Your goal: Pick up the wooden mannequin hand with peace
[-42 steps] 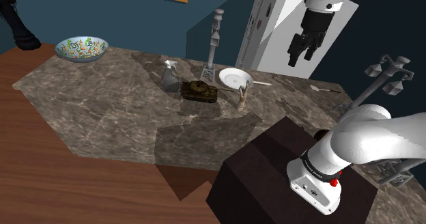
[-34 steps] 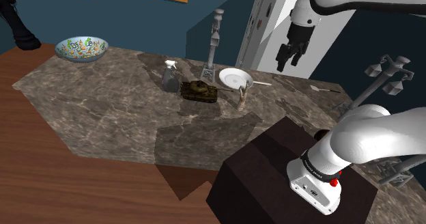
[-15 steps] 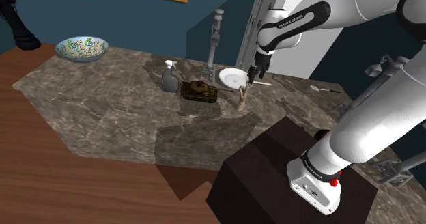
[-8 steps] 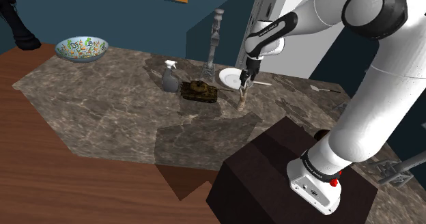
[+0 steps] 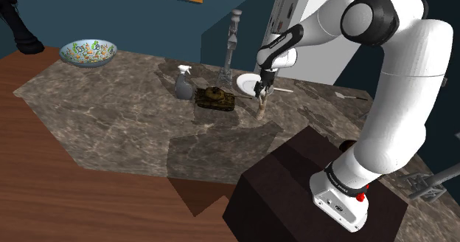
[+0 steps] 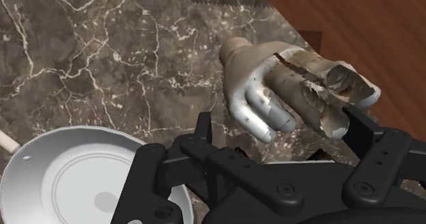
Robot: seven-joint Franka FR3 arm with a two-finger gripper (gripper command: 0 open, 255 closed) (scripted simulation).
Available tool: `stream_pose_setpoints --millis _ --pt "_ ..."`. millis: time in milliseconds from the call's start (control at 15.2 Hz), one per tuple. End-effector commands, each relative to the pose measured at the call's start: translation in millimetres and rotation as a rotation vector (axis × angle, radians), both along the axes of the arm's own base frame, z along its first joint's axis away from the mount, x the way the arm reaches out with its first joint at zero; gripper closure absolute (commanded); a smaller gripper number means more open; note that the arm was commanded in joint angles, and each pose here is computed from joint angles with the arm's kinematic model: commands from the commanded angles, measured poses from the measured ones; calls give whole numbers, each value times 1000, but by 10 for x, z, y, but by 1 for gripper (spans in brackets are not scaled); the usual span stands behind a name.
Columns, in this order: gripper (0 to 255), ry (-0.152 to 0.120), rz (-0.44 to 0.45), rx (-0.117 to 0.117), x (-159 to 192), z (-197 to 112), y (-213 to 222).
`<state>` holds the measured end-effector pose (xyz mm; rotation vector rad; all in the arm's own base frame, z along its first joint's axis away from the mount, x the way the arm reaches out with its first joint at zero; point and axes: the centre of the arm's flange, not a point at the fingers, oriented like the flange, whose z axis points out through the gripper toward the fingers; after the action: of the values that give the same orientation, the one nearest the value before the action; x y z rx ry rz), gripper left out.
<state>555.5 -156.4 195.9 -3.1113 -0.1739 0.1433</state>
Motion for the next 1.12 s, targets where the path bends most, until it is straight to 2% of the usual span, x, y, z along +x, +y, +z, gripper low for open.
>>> stream_pose_setpoints --millis 0,198,264,858,1056 --pt "0 -1 0 0 9 -116 3" --pt "0 -1 0 0 8 -199 3" --pt "255 0 0 0 8 -199 1" --pt "255 -1 0 0 9 -199 3" --pt "255 -1 0 0 9 -41 3"
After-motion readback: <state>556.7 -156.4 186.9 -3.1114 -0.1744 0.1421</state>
